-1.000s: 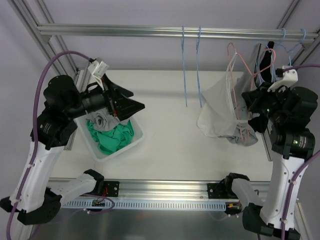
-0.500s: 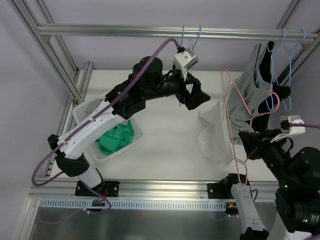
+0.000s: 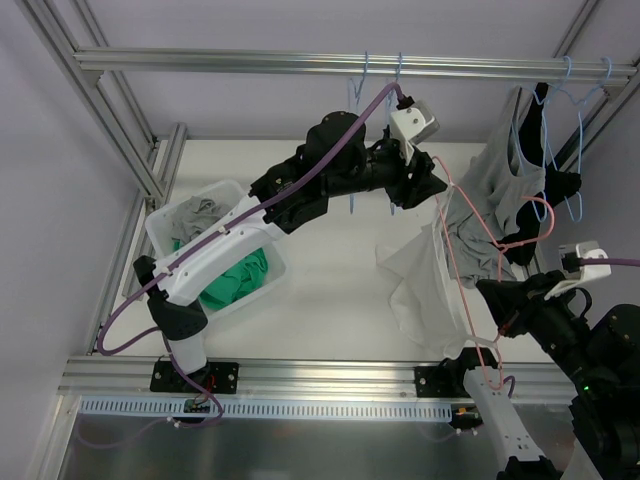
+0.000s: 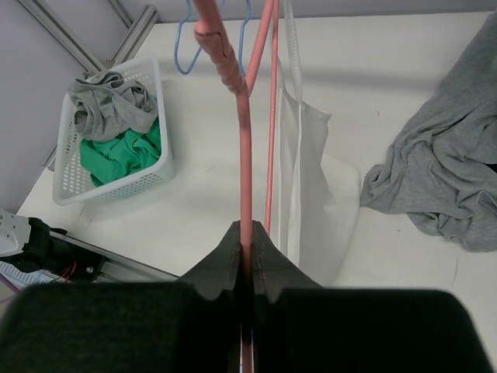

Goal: Remove the tank top from the hanger

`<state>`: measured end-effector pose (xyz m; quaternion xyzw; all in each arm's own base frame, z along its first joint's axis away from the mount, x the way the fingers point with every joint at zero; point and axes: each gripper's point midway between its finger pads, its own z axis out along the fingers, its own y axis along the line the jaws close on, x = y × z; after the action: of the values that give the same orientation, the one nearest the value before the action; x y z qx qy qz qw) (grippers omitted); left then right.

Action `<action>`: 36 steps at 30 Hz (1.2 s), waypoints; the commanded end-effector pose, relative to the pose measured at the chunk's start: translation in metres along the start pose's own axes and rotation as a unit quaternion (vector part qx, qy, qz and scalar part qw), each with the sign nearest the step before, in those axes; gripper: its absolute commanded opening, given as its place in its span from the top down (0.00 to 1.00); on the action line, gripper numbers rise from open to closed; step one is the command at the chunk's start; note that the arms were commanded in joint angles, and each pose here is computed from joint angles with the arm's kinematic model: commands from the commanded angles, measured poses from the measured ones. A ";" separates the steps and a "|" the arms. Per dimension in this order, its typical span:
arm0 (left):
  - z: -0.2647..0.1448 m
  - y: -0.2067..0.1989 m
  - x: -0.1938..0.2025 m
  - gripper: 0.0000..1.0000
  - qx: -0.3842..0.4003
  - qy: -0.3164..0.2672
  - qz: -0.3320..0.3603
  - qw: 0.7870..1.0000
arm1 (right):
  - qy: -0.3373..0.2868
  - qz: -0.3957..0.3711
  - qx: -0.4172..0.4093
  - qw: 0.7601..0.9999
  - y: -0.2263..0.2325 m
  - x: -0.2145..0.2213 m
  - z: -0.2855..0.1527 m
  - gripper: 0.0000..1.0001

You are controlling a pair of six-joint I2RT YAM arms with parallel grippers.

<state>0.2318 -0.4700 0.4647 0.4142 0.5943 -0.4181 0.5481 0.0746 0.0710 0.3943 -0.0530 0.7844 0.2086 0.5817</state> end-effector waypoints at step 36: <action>-0.028 0.070 -0.006 1.00 -0.236 -0.050 -0.069 0.968 | 0.019 -0.116 -0.092 0.989 0.009 0.006 -0.008 1.00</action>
<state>0.2720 -0.4712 0.4168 0.3224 0.6754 -0.3570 0.5590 0.0728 0.0769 0.3933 -0.1439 0.7811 0.2155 0.5681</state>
